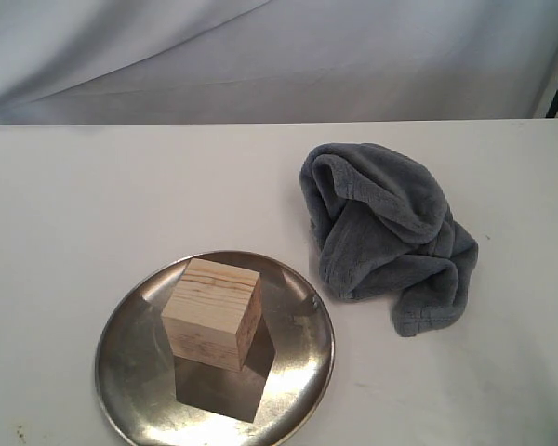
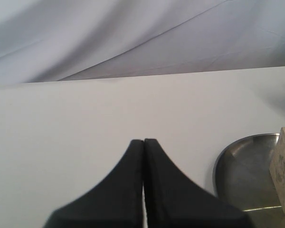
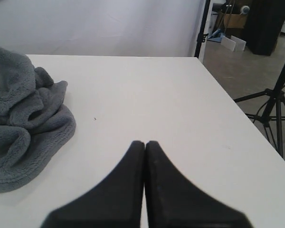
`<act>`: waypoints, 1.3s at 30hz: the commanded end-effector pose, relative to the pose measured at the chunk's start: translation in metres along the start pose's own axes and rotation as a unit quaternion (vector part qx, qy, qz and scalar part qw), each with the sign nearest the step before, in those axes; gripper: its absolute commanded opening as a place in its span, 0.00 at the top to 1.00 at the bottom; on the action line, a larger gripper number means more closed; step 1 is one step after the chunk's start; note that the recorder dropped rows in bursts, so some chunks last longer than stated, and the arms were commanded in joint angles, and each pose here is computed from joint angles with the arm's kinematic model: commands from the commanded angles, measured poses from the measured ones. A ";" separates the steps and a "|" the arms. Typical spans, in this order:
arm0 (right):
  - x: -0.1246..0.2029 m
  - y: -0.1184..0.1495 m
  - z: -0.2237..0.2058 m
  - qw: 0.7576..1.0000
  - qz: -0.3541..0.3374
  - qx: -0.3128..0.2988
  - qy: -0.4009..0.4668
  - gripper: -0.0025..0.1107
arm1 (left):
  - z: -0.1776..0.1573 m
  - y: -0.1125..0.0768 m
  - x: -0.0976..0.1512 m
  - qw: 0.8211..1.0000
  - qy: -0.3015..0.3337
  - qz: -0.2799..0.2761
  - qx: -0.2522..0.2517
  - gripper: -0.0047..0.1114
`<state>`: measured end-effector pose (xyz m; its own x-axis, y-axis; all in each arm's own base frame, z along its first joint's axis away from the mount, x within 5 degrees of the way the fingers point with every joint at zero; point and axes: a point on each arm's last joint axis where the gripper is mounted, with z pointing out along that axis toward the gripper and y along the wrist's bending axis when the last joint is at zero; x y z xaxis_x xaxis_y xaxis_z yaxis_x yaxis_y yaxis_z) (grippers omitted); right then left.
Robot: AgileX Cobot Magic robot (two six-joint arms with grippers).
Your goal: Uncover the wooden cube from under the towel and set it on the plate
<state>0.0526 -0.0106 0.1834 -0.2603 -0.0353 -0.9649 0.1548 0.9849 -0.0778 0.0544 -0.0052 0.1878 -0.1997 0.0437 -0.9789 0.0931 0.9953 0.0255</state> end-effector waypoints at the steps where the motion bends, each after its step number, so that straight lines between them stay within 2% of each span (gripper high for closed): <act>1: 0.001 0.002 0.000 1.000 -0.010 -0.017 -0.002 0.98 | 0.000 0.000 0.000 1.000 -0.004 -0.004 0.002 0.96; 39: 0.001 0.003 0.000 1.000 -0.012 -0.027 -0.003 0.98 | 0.000 0.000 0.000 1.000 -0.004 -0.004 0.002 0.96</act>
<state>0.0532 -0.0076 0.1834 -0.2578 -0.0504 -0.9649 0.0973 0.9922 -0.0778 0.0544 -0.0052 0.1878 -0.1997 0.0437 -0.9789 0.0931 0.9953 0.0255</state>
